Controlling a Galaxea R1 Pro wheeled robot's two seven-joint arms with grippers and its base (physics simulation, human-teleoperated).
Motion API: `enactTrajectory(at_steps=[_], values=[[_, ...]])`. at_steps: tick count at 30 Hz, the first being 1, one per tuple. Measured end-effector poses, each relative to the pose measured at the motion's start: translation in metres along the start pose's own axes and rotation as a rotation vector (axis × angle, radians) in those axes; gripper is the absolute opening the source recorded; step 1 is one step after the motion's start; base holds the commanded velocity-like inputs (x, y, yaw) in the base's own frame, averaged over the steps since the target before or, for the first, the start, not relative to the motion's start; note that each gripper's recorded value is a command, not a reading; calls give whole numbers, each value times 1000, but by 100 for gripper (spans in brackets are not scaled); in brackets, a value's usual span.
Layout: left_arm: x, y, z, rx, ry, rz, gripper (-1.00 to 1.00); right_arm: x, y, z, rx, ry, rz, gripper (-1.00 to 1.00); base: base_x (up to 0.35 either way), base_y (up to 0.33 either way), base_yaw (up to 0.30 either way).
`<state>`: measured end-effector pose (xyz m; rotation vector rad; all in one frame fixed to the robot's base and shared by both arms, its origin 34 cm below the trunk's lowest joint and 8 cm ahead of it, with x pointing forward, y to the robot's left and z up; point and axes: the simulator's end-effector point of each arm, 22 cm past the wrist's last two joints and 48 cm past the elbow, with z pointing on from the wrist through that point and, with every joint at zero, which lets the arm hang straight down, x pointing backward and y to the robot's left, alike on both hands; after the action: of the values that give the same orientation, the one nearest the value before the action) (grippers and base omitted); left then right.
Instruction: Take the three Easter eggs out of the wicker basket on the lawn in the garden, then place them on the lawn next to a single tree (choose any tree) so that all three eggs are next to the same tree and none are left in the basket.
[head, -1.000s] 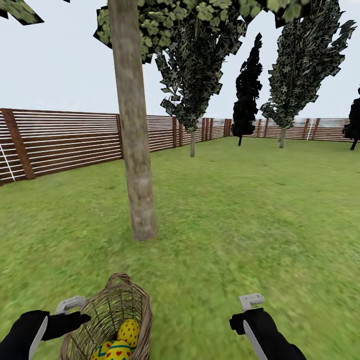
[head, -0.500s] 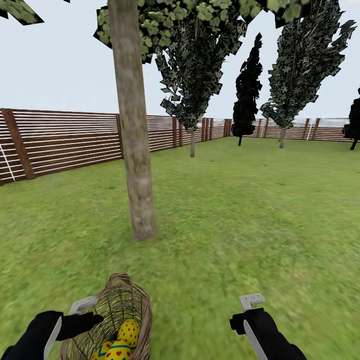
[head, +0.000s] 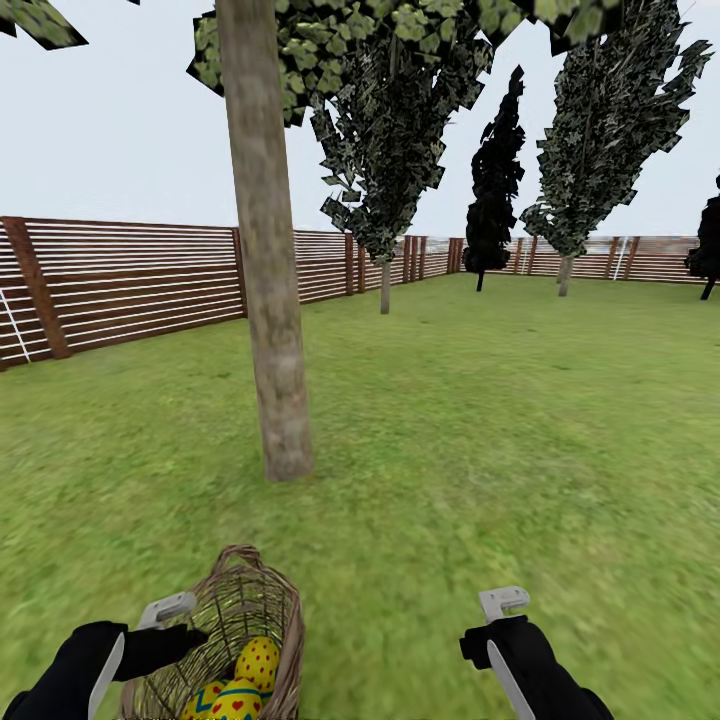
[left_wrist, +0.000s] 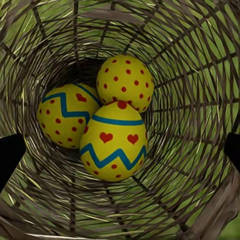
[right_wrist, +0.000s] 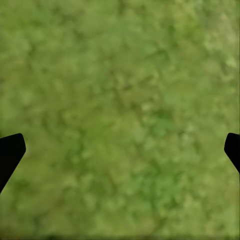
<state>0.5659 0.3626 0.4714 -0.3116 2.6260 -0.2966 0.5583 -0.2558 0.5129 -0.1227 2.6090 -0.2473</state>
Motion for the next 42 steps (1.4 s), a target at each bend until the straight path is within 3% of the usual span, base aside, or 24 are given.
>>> enactTrajectory(at_steps=[32, 42], values=[[43, 21, 52, 1, 1, -4, 100, 46, 14, 51, 2, -2, -1, 100, 0, 0, 0], [42, 21, 52, 1, -3, -4, 100, 46, 13, 51, 2, -2, 1, 100, 0, 0, 0]])
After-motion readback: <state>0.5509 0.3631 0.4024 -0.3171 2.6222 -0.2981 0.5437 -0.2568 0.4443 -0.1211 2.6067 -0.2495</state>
